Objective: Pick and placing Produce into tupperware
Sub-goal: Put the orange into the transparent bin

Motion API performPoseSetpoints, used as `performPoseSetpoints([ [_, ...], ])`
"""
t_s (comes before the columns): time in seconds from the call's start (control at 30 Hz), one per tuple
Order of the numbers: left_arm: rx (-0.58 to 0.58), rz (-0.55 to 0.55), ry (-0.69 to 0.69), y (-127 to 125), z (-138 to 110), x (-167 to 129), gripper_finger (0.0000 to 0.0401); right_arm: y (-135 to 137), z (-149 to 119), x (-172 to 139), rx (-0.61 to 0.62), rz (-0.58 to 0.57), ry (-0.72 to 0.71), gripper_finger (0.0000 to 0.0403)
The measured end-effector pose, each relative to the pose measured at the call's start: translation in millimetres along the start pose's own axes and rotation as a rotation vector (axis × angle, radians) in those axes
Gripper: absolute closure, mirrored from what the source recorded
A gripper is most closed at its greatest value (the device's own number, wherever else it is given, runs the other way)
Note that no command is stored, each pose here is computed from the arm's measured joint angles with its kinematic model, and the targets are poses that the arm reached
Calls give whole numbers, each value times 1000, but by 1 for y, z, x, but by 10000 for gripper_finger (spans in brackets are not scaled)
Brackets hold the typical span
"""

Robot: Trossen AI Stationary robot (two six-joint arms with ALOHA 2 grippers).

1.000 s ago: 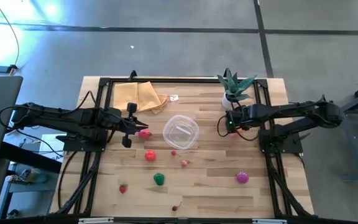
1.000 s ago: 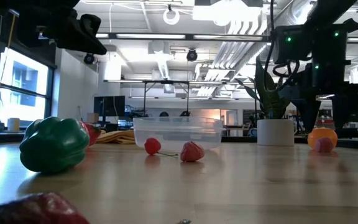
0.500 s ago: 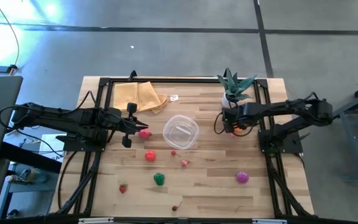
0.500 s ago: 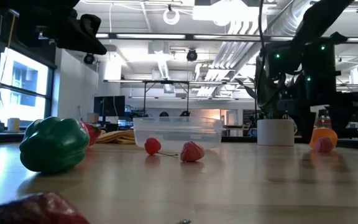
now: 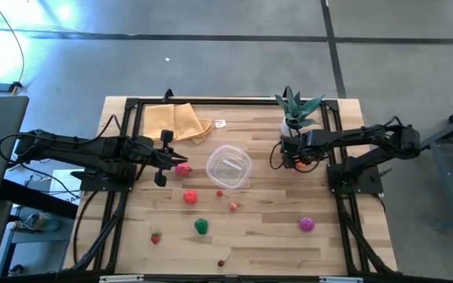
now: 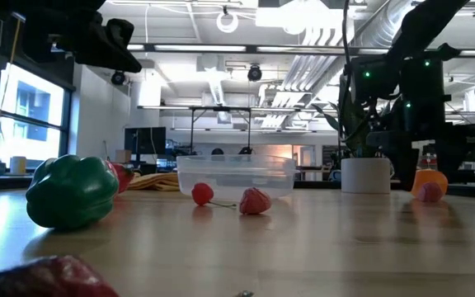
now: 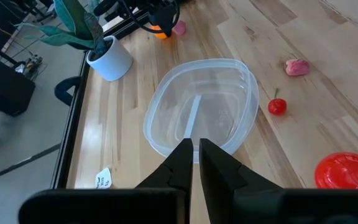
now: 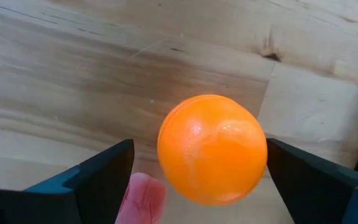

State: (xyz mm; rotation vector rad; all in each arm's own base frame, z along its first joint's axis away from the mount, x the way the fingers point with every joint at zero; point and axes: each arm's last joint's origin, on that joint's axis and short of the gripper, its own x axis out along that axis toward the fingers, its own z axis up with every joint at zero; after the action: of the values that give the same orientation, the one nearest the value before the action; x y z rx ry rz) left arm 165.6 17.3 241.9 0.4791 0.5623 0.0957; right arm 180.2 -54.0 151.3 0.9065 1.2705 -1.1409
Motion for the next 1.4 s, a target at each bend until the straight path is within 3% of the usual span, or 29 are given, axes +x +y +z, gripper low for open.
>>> performPoseSetpoints([
  [0.43, 0, 0, 0, 0, 0, 0, 382, -6, -6, 17, 44, 41, 45, 84],
  [0.73, 0, 0, 0, 0, 0, 0, 382, -10, -2, 13, 64, 37, -44, 84],
  [1.17, 0, 0, 0, 0, 0, 0, 382, -11, 0, 13, 75, 51, -28, 86],
  [1.4, 0, 0, 0, 0, 0, 0, 382, -10, 0, 13, 86, 63, -14, 117],
])
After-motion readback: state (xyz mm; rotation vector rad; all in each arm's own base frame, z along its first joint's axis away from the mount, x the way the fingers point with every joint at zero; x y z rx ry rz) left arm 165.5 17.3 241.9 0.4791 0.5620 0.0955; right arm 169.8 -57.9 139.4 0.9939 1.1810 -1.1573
